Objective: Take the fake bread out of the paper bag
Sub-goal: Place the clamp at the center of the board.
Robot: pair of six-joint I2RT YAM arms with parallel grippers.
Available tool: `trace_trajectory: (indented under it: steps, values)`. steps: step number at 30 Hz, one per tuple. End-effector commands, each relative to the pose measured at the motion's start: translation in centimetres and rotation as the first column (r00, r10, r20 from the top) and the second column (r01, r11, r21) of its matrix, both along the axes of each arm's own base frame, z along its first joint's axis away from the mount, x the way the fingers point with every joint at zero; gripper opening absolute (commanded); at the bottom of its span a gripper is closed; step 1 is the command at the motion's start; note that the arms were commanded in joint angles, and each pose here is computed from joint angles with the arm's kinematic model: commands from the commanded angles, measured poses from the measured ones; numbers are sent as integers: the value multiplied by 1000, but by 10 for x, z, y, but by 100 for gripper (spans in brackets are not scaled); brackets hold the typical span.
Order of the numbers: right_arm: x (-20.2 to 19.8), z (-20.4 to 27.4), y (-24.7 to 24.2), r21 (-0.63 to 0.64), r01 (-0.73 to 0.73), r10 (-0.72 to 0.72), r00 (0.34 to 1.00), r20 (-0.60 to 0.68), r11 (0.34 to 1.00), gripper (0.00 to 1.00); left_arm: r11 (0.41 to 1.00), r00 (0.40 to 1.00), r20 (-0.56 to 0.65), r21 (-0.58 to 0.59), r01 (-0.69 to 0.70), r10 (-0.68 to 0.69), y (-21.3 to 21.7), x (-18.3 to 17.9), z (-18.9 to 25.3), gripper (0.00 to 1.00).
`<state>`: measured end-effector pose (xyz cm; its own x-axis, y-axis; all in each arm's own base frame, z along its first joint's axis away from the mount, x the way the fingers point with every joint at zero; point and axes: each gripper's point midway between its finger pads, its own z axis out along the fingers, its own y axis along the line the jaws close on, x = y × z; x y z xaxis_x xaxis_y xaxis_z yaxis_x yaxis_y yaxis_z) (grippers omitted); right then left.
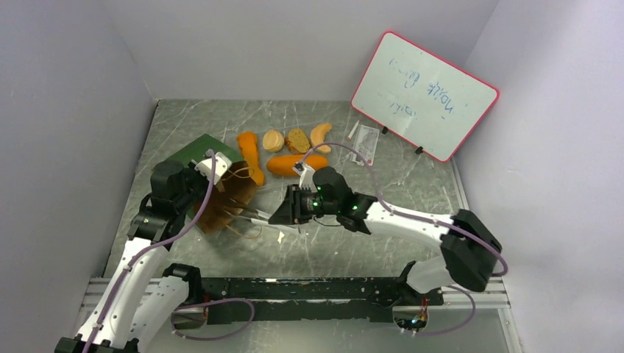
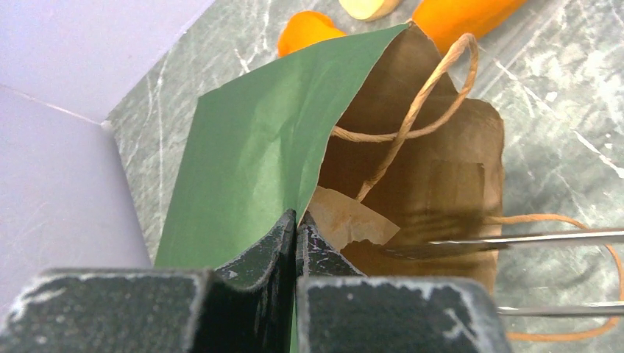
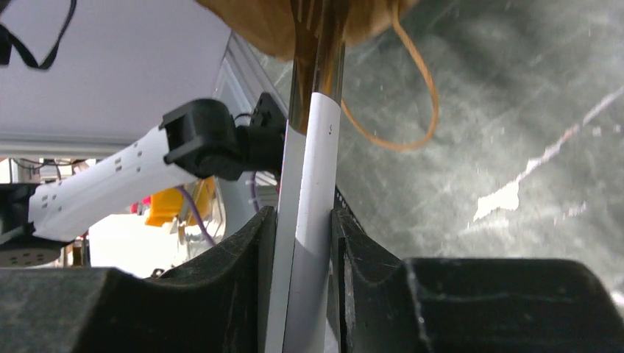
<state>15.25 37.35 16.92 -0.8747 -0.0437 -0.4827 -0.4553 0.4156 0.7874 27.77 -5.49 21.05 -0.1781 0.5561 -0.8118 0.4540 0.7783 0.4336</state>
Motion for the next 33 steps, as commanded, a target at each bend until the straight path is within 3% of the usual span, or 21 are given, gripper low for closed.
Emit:
trace_trajectory:
  steps: [1,9,17,31,33]
  values:
    - [26,27,35,117,-17,0,989,145,993,26,1000,1000,-8,-18,11,-11,-8,-4,-7,7]
    - [46,-43,61,34,1,-7,985,170,999,28,1000,1000,4,-18,-20,20,-12,-4,-10,7]
    - [45,-96,51,-55,43,-31,981,190,998,36,1000,1000,-3,-6,-28,28,-17,-3,-13,7]
    - [52,-128,39,-207,57,18,940,341,977,47,1000,1000,-16,-16,-17,16,-26,0,-18,7]
    - [54,-123,41,-216,55,29,929,370,975,56,1000,1000,-17,-16,-19,19,-26,0,-17,7]
